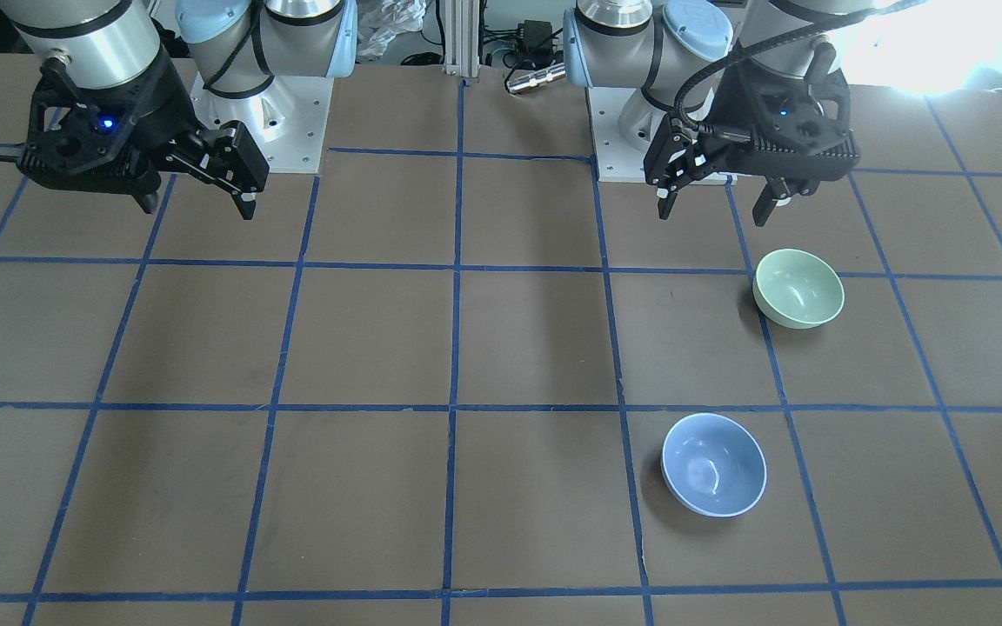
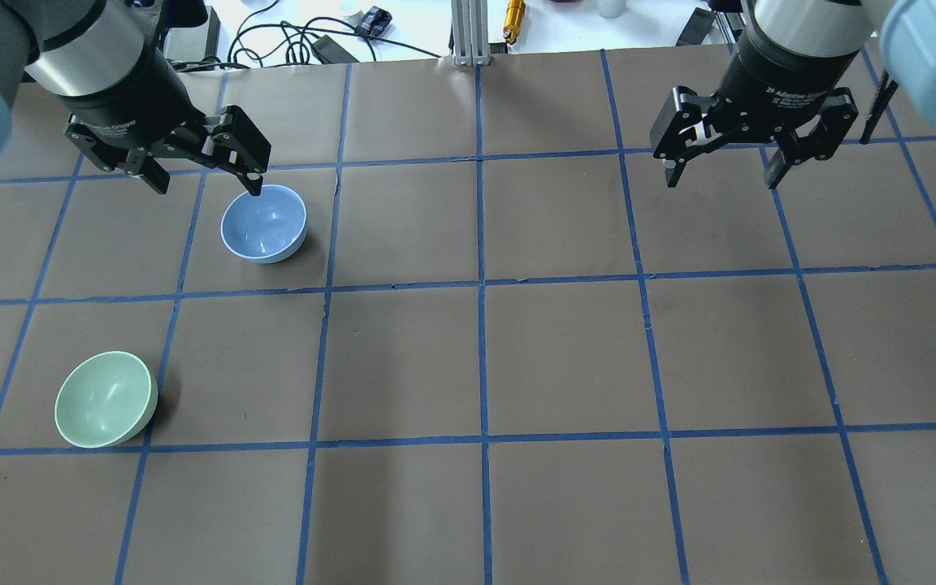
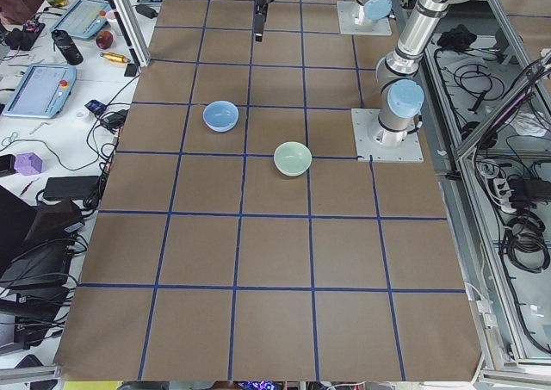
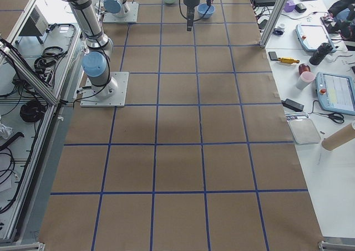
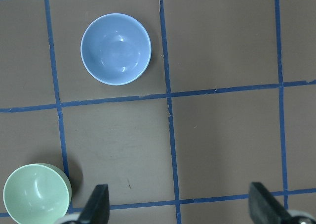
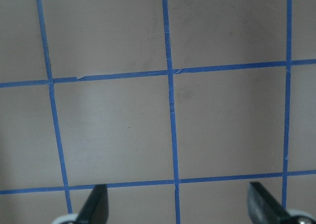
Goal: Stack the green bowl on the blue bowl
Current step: 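Move the left gripper away from the blue bowl toward the green bowl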
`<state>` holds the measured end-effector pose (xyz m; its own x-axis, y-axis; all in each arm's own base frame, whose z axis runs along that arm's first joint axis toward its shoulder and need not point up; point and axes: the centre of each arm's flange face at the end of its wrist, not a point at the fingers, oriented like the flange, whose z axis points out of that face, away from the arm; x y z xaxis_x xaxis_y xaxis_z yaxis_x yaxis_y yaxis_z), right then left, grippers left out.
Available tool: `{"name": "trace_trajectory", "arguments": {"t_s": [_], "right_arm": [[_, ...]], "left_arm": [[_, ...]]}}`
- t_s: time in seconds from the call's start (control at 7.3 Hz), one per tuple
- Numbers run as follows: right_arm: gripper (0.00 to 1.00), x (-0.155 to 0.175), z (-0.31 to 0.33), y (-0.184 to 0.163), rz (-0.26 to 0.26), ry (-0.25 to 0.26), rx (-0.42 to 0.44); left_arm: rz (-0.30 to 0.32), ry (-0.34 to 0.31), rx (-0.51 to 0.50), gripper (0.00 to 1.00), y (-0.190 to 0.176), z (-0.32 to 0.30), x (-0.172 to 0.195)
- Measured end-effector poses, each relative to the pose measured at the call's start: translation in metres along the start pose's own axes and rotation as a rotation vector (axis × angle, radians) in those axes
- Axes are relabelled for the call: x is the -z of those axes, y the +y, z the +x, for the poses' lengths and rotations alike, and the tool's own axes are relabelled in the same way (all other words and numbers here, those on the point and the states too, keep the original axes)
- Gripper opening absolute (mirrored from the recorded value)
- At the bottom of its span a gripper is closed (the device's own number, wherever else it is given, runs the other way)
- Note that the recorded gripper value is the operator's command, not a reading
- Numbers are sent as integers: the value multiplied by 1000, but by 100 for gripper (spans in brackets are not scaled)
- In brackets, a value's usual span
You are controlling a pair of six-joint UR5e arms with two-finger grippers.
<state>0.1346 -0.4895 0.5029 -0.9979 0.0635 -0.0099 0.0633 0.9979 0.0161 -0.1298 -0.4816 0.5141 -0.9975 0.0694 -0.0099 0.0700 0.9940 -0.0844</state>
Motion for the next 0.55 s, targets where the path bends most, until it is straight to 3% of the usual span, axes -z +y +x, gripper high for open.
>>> {"name": "trace_trajectory", "arguments": {"t_s": [0.55], "right_arm": [[100, 0, 0, 0, -1, 0, 0]], "left_arm": [[-11, -1, -1, 100, 0, -8, -5]]}}
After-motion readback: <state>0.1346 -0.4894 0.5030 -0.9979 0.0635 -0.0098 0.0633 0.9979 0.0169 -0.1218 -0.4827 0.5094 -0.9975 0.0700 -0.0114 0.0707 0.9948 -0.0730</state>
